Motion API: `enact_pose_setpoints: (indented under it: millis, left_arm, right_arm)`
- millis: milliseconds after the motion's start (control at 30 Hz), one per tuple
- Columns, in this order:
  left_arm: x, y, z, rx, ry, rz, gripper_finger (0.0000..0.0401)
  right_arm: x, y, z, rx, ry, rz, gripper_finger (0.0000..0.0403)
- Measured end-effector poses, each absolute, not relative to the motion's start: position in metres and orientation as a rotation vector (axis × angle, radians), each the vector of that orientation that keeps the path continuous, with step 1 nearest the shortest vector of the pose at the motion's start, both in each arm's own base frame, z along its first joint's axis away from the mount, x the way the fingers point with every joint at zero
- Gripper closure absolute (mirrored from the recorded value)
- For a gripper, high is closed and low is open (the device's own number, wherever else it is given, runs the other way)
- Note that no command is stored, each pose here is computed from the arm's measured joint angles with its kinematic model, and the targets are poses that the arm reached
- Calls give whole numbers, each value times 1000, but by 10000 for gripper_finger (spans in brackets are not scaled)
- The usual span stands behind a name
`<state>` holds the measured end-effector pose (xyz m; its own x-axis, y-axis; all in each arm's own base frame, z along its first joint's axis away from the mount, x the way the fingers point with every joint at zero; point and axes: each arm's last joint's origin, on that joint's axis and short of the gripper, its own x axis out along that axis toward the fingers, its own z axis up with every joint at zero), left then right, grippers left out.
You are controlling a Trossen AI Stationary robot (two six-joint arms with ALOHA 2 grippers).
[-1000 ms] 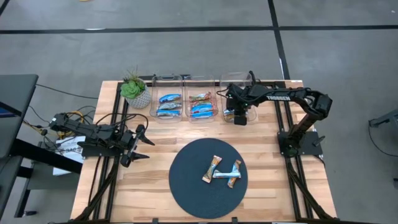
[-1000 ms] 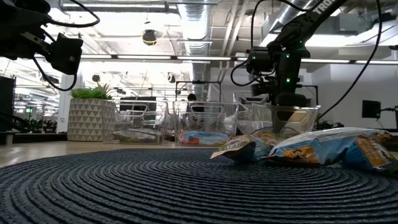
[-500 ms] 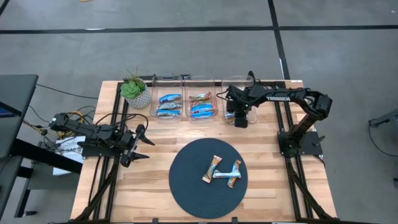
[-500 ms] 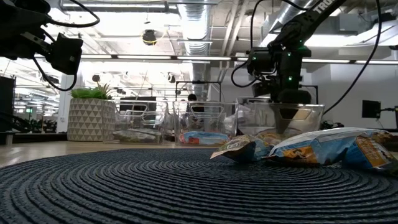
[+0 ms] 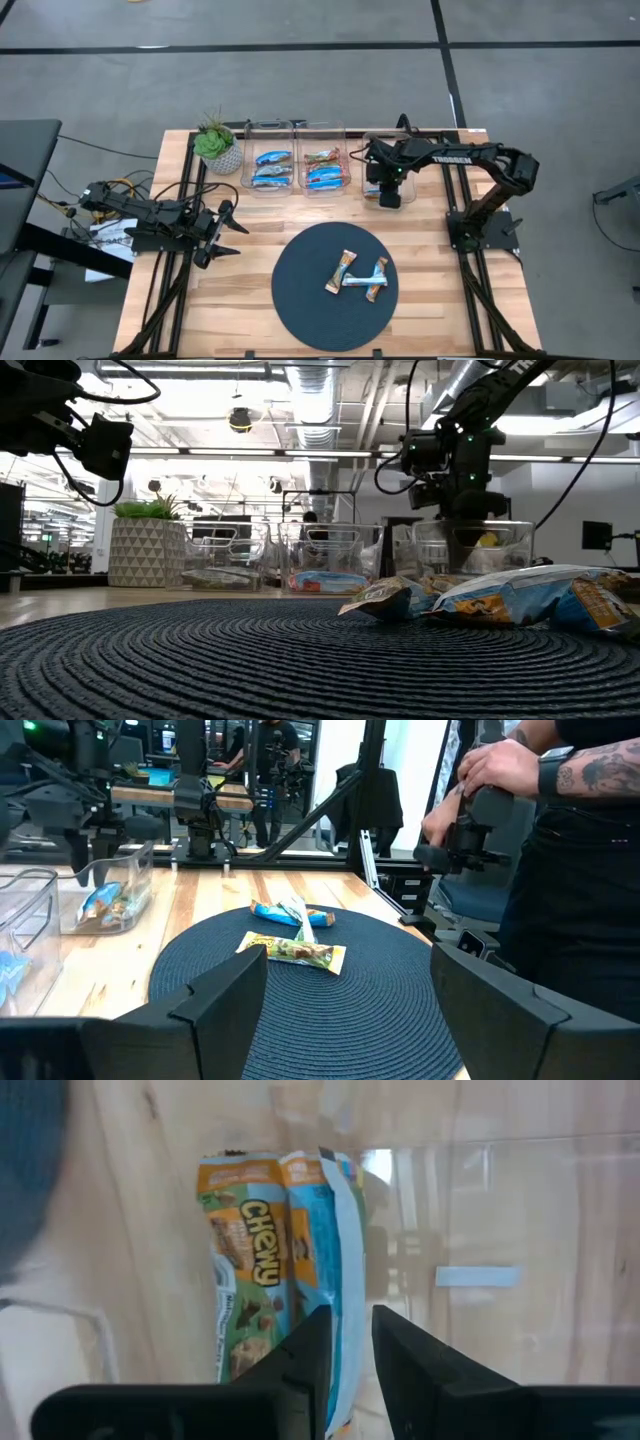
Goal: Pick and place Granola Bars by type
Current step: Put the yellow granola bar into the right transparent bin
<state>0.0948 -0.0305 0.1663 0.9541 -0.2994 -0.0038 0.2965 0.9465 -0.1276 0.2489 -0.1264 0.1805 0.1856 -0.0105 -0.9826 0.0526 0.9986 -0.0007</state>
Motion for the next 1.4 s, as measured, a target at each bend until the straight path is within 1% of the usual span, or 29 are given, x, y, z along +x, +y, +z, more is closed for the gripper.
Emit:
enact_pose_setpoints:
  millis: [433, 800, 967, 1100, 1400]
  left_arm:
    - [95, -31, 166, -126, 23, -303, 127]
    - [95, -30, 166, -126, 23, -303, 127]
    - [95, -31, 166, -126, 23, -303, 127]
    - [95, -31, 166, -126, 23, -303, 127]
    - [95, -31, 166, -126, 23, -303, 127]
  right_arm:
    - [248, -127, 187, 30, 1390, -64, 334]
    - [245, -123, 243, -1, 1227, -145, 334]
    - [243, -108, 268, -60, 1137, -128, 334]
    - [241, -87, 286, -104, 1104, -66, 334]
    - [249, -40, 312, -132, 1008, 60, 334]
